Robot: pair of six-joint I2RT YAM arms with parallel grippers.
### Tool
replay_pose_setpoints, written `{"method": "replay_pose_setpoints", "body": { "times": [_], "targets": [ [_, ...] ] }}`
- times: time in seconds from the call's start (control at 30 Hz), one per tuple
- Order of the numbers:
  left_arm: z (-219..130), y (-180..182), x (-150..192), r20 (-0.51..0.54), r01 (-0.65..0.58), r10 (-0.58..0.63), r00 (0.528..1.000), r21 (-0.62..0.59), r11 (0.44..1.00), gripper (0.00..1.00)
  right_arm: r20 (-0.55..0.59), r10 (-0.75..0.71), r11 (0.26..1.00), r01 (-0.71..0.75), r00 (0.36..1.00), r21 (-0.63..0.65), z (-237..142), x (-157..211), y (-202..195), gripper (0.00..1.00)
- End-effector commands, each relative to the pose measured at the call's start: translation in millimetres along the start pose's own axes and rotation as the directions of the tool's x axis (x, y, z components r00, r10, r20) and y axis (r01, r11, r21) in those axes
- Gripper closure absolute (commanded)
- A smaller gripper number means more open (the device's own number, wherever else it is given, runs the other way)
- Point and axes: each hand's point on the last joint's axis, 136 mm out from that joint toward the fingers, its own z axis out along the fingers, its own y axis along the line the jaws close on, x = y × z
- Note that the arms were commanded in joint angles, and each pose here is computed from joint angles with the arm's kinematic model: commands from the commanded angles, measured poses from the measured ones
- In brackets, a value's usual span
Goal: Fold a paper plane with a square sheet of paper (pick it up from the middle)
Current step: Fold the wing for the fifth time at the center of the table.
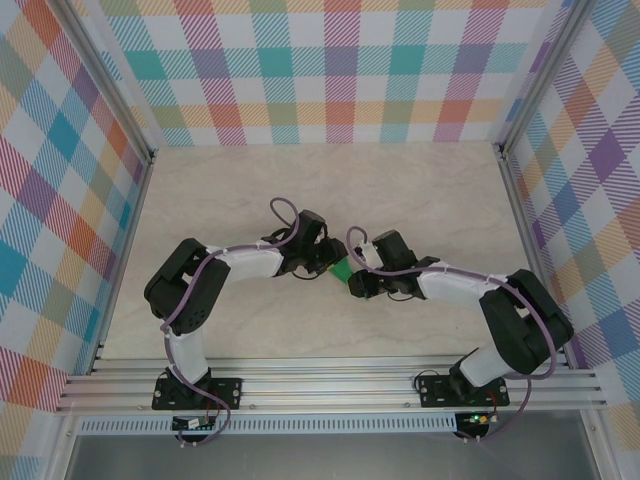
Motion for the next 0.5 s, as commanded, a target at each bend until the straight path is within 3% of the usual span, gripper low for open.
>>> {"method": "replay_pose_setpoints", "body": {
  "times": [0.0, 0.2, 0.47],
  "targets": [
    [4, -4, -1, -0.001, -0.02, 0.02, 1.0, -0.005, 1.0, 0.62, 0.012, -0.076, 0.994, 0.075, 0.997, 0.085, -7, -6, -4, 0.65],
    [3, -7, -2, 0.0, -0.022, 0.022, 1.0, 0.001, 1.0, 0.62, -0.007, -0.136, 0.979, 0.136, 0.991, 0.15, -2, -4, -6, 0.6],
    [3, -7, -1, -0.003, -0.02, 0.02, 1.0, 0.003, 1.0, 0.62, -0.032, -0.167, 0.97, 0.17, 0.985, 0.175, 4, -1, -8, 0.68]
  ]
}}
